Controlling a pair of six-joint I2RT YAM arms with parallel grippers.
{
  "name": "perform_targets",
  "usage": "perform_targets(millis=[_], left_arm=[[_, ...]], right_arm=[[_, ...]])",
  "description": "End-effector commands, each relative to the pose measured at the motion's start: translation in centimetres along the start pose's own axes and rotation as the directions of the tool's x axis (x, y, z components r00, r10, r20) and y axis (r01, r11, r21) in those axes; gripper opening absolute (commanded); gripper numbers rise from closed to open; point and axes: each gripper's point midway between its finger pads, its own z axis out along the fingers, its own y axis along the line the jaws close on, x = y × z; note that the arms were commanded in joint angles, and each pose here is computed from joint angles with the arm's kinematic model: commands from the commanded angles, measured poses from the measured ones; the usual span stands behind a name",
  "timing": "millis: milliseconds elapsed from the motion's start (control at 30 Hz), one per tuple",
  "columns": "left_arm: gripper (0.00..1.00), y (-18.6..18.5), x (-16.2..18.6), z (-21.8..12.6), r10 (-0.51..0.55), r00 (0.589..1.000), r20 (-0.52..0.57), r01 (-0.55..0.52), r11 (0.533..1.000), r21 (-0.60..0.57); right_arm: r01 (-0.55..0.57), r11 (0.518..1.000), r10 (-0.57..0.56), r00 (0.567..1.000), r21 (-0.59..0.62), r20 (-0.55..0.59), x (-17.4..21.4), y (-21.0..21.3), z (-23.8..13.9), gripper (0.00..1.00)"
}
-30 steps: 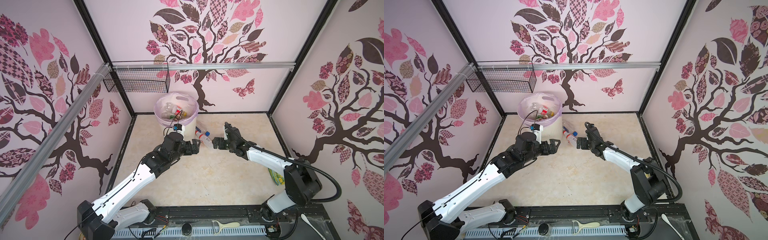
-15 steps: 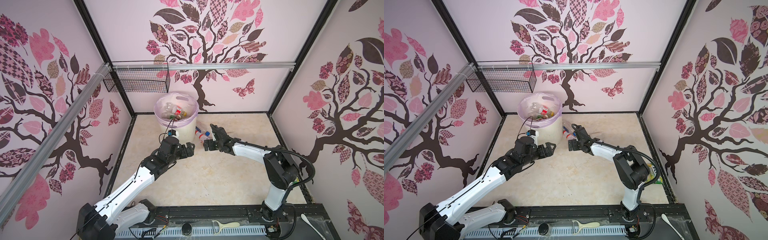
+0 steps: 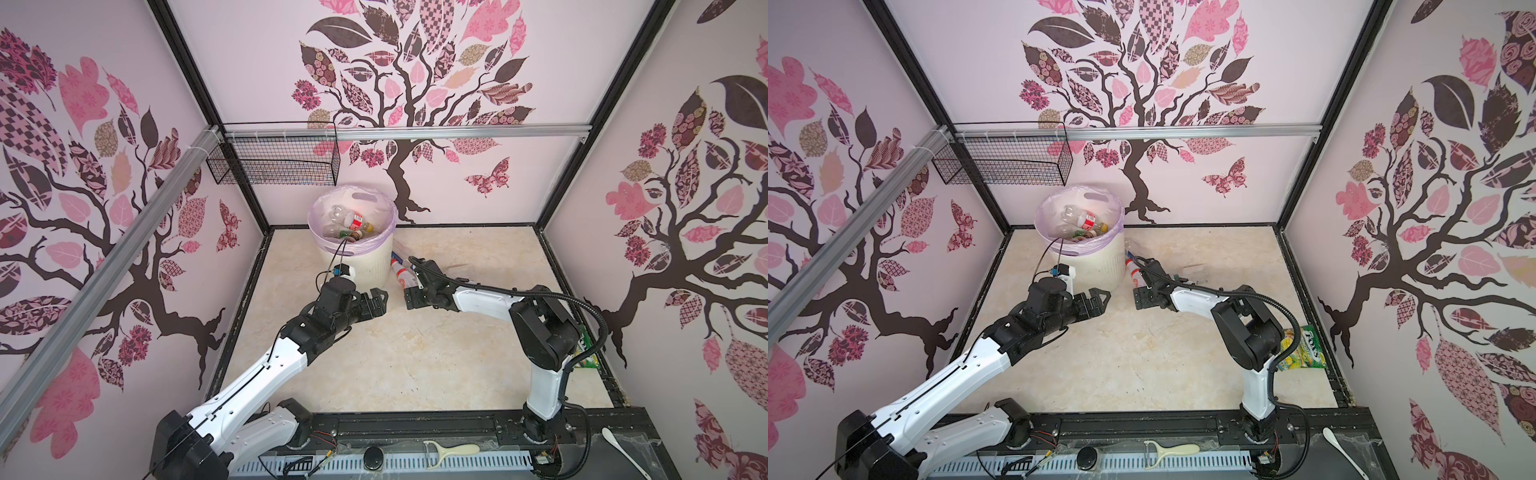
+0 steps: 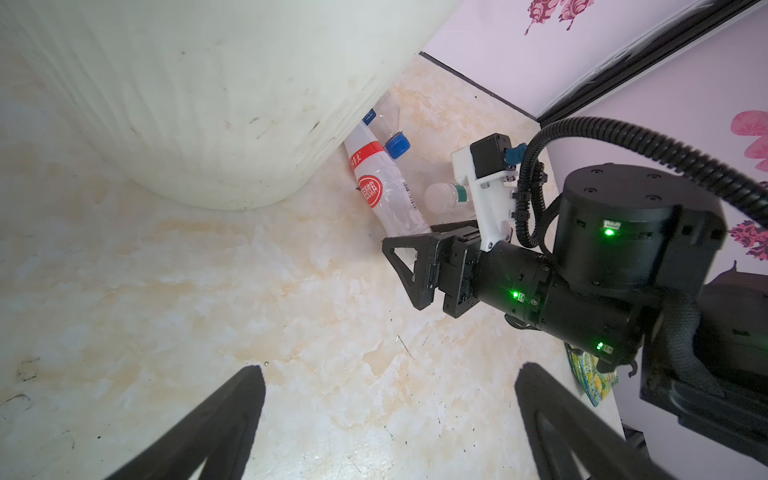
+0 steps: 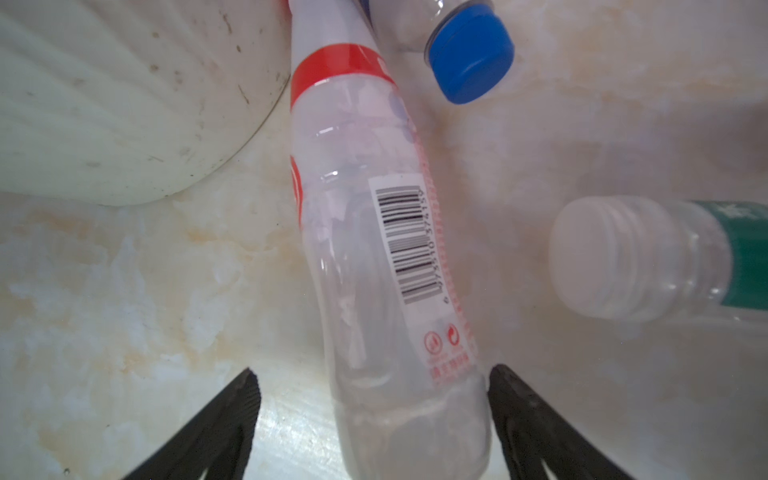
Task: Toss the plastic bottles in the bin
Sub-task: 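Close right gripper around the red-capped white-labelled bottle's body, then raise the bottle with right gripper while left gripper grasps its red cap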
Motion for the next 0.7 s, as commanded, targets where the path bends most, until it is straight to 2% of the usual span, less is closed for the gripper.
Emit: perform_targets(millis=[0,367,667], left_arm=[[0.98,0.26,0.24,0.24,-0.010,1.000,0.004,0.010,1.000,0.007],[0.98,0.75,1.09,0.77,-0.037,0.999,-0.014,0.037,0.999,0.007],[0.98,0.90,1.20,0.78,-0.045,0.999,-0.016,0.045,0.999,0.001]], right_arm=[[0.005,0.999,-0.004,1.000,0.040,-0.030,0.55,-0.57,1.18,0.86],[0.014,0.999,-0.012,0.999,0.047,-0.045,1.10,-0.75,1.35,0.73],[0.015,0.999,-0.013,0.998,0.034,-0.058,1.51,-0.57,1.16,0.57]])
